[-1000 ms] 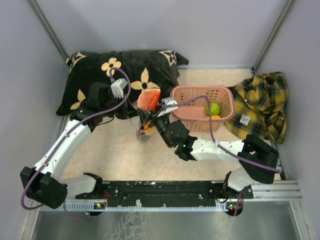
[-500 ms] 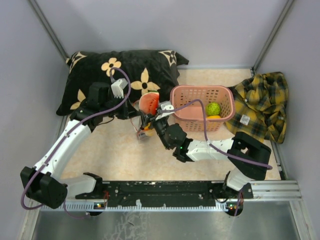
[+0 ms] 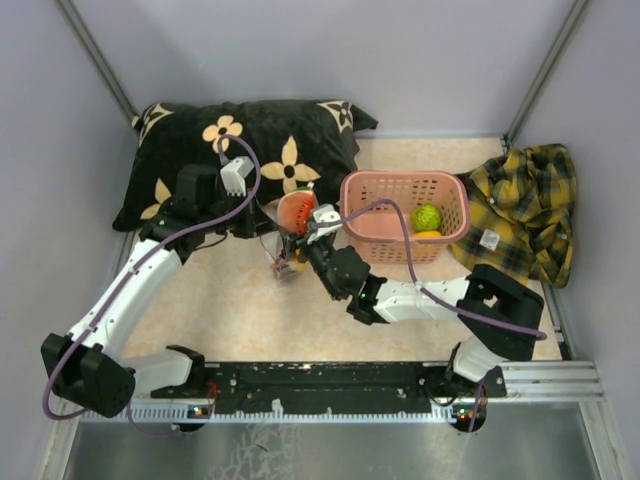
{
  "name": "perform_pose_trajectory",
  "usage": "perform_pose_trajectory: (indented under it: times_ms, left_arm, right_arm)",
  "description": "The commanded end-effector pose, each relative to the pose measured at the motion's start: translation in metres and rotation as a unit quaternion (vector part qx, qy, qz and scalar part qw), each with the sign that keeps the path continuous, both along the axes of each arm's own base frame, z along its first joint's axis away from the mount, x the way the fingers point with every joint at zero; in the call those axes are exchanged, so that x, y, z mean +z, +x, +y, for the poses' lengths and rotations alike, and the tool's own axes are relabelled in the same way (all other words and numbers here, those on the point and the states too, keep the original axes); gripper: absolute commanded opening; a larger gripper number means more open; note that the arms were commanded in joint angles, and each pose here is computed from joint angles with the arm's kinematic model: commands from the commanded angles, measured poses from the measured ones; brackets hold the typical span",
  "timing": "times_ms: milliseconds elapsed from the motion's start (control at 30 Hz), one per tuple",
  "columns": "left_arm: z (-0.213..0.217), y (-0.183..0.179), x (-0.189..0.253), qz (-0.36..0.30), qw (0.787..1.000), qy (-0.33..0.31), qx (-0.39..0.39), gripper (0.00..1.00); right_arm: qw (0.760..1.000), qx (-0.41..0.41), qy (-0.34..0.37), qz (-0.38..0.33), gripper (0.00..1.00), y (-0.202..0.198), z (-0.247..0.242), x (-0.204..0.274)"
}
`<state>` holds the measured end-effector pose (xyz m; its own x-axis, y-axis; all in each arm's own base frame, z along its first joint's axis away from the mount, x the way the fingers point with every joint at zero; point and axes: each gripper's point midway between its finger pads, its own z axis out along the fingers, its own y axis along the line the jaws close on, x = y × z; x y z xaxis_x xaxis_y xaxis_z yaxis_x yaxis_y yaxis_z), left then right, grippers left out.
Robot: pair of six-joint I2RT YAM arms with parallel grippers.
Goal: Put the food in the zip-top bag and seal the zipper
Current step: Place the fake fruit in the zipper food storage bag.
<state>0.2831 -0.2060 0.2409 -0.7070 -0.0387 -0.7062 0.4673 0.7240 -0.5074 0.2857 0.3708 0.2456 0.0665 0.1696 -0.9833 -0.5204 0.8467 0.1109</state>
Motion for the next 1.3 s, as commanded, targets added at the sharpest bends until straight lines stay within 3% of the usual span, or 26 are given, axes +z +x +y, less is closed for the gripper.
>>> perform_pose_trajectory:
  times_ms: [0, 667, 933, 1267]
  left_arm:
    - [-0.003, 0.001, 0.009, -0.015, 1.000, -0.014, -0.007, 0.00]
    - [-0.002, 0.002, 0.008, -0.016, 1.000, -0.011, -0.002, 0.00]
    - [-0.001, 0.002, 0.008, -0.016, 1.000, -0.009, -0.002, 0.00]
    - [-0.002, 0.001, 0.008, -0.016, 1.000, -0.010, -0.002, 0.00]
  right_arm:
    - [1.000, 0.008, 0.019, -0.019, 0.66, -0.005, 0.001, 0.036]
    - [0.997, -0.009, -0.074, -0.008, 0.82, -0.002, -0.009, 0.066]
    - [0.992, 0.031, -0.125, -0.002, 0.83, -0.015, -0.011, 0.098]
    - [0.979, -0.015, -0.174, 0.110, 0.79, 0.000, -0.050, 0.071]
